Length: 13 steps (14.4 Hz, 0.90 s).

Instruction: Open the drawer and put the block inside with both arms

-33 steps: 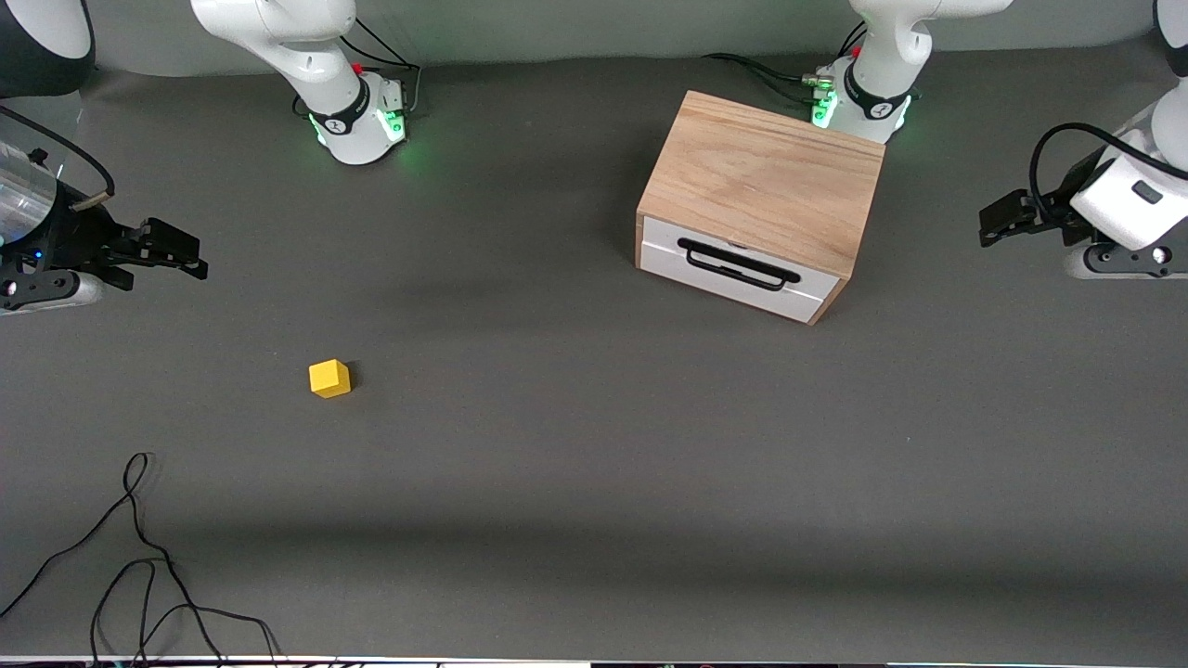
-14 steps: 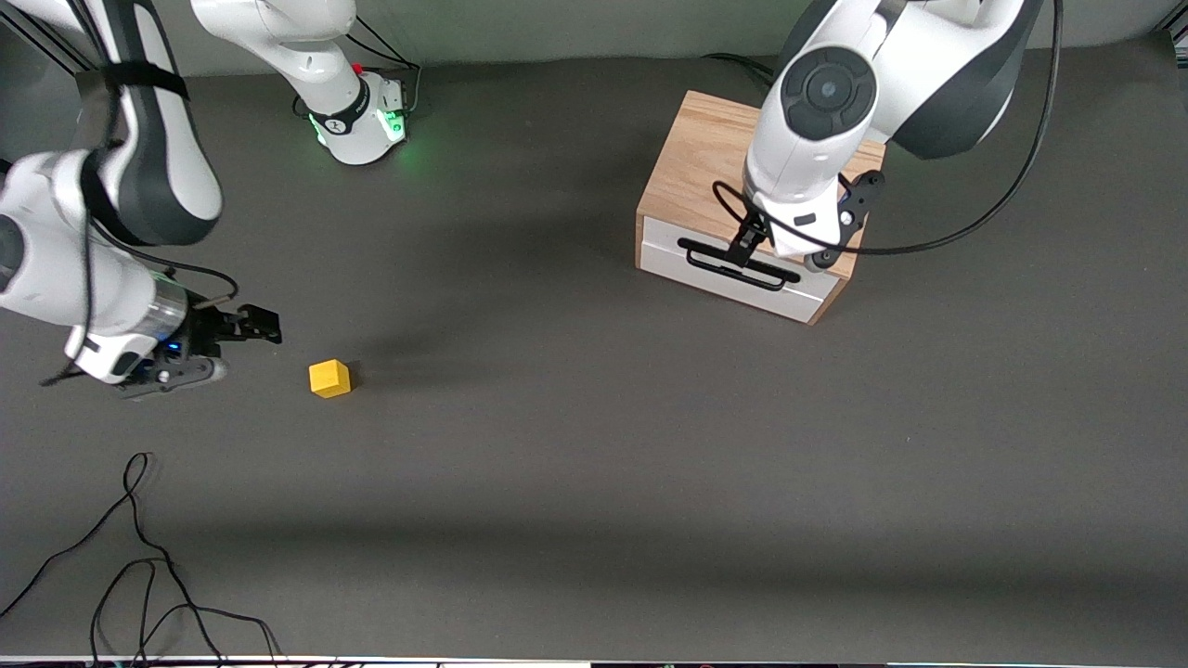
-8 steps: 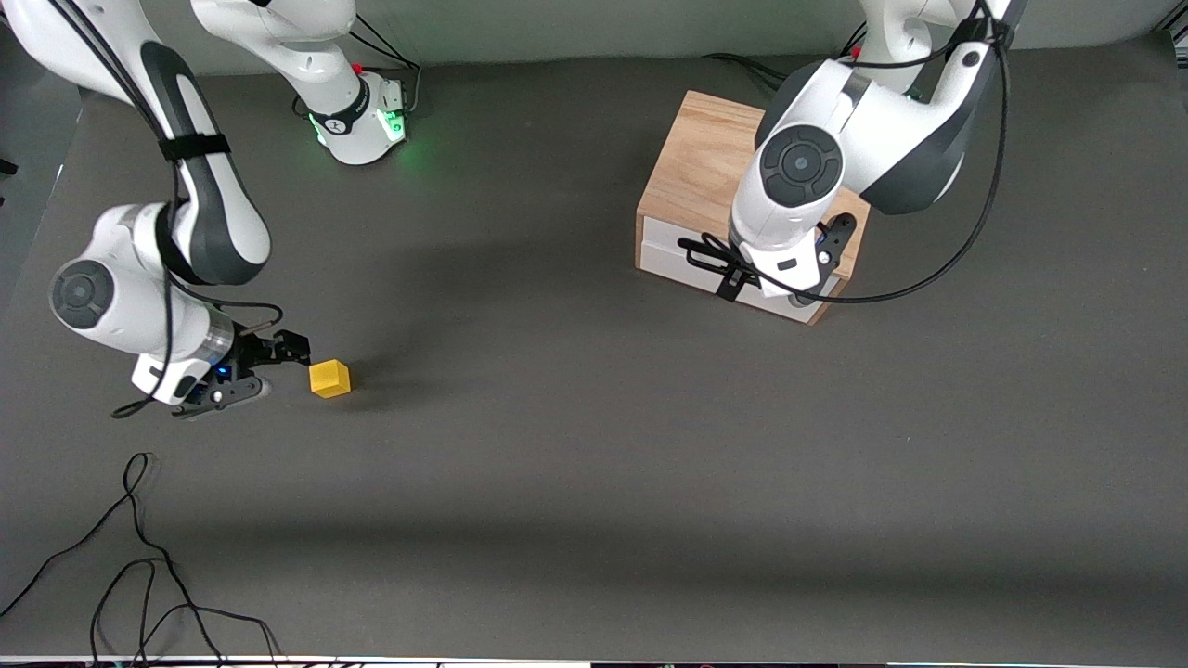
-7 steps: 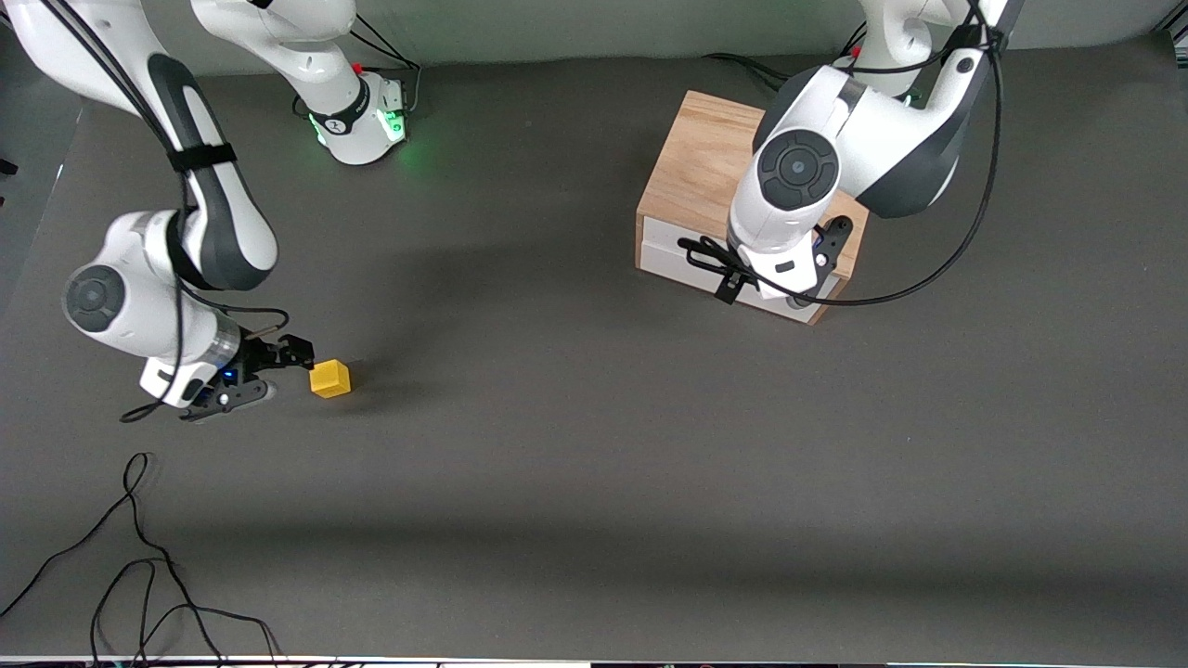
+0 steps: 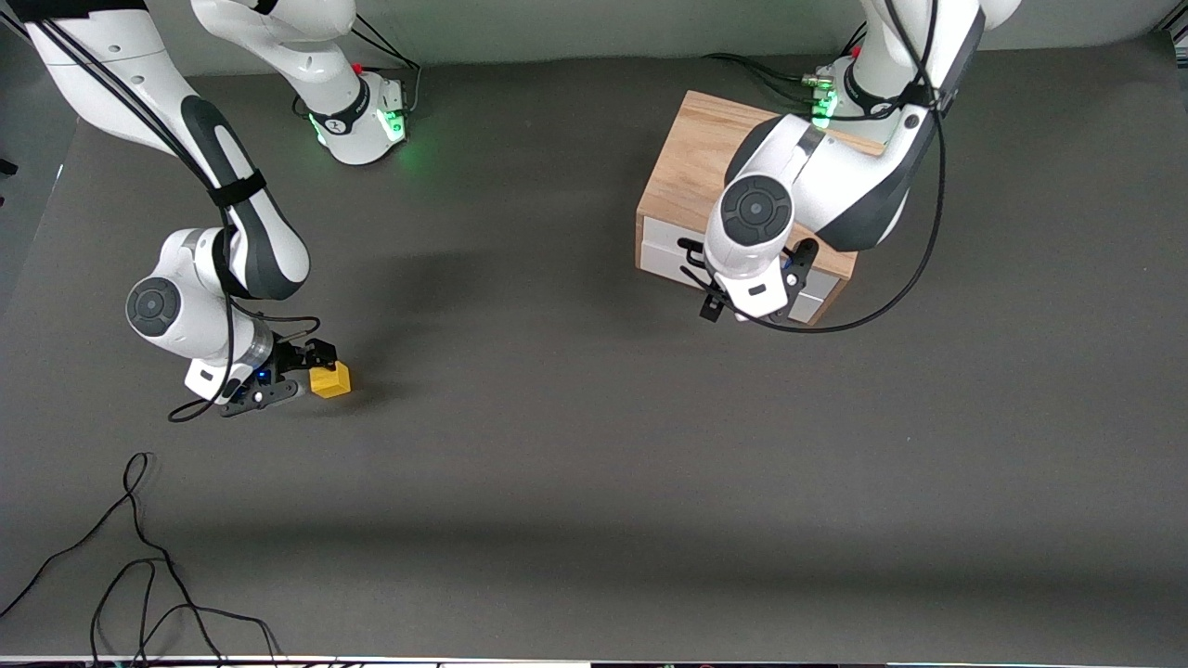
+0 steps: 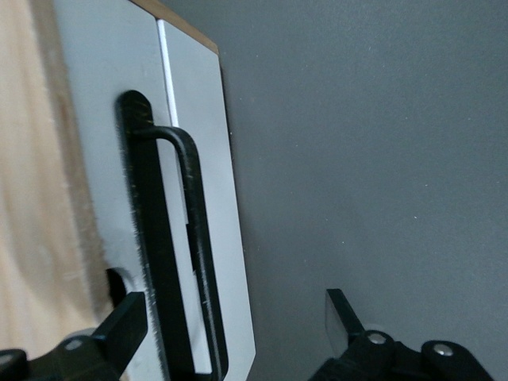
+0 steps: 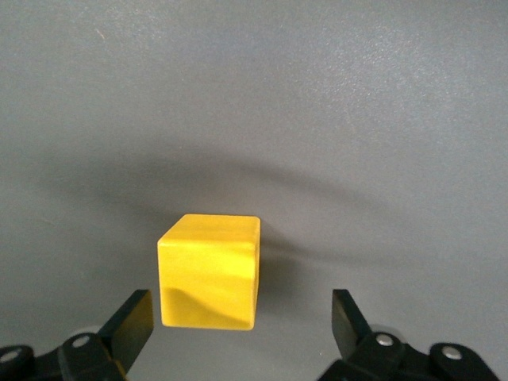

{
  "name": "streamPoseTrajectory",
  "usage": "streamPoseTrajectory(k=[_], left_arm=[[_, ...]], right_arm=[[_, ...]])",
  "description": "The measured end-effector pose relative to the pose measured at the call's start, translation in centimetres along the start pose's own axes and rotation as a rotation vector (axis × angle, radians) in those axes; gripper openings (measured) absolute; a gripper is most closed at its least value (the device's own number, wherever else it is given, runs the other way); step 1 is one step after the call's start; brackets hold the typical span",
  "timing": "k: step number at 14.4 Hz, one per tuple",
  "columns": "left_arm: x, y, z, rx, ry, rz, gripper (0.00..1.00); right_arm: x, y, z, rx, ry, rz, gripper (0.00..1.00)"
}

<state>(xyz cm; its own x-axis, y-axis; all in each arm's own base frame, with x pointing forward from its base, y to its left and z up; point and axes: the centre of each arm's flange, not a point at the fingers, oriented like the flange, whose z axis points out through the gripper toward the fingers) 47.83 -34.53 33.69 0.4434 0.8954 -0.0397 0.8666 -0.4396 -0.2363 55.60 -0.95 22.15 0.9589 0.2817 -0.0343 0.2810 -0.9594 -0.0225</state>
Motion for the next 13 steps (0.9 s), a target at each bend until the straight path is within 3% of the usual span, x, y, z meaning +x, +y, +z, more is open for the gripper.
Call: streamPoseTrajectory(k=[4,10,13], left_arm=[[0.2,0.4,1.2,0.018,0.006,0.000,1.00],[0.4,1.4,3.5,0.043,0.029,0.010,1.00],[0.5,2.0,4.5,0.029,0.033,0.014,1.00]], right_arm=[[0.4,0.1,2.1,-0.012,0.040,0.000,1.00],[0.5,0.0,2.4,-0.005,0.029,0.002,1.00],[1.5,-0.3,1.2,0.014,-0.016,0.001,1.00]])
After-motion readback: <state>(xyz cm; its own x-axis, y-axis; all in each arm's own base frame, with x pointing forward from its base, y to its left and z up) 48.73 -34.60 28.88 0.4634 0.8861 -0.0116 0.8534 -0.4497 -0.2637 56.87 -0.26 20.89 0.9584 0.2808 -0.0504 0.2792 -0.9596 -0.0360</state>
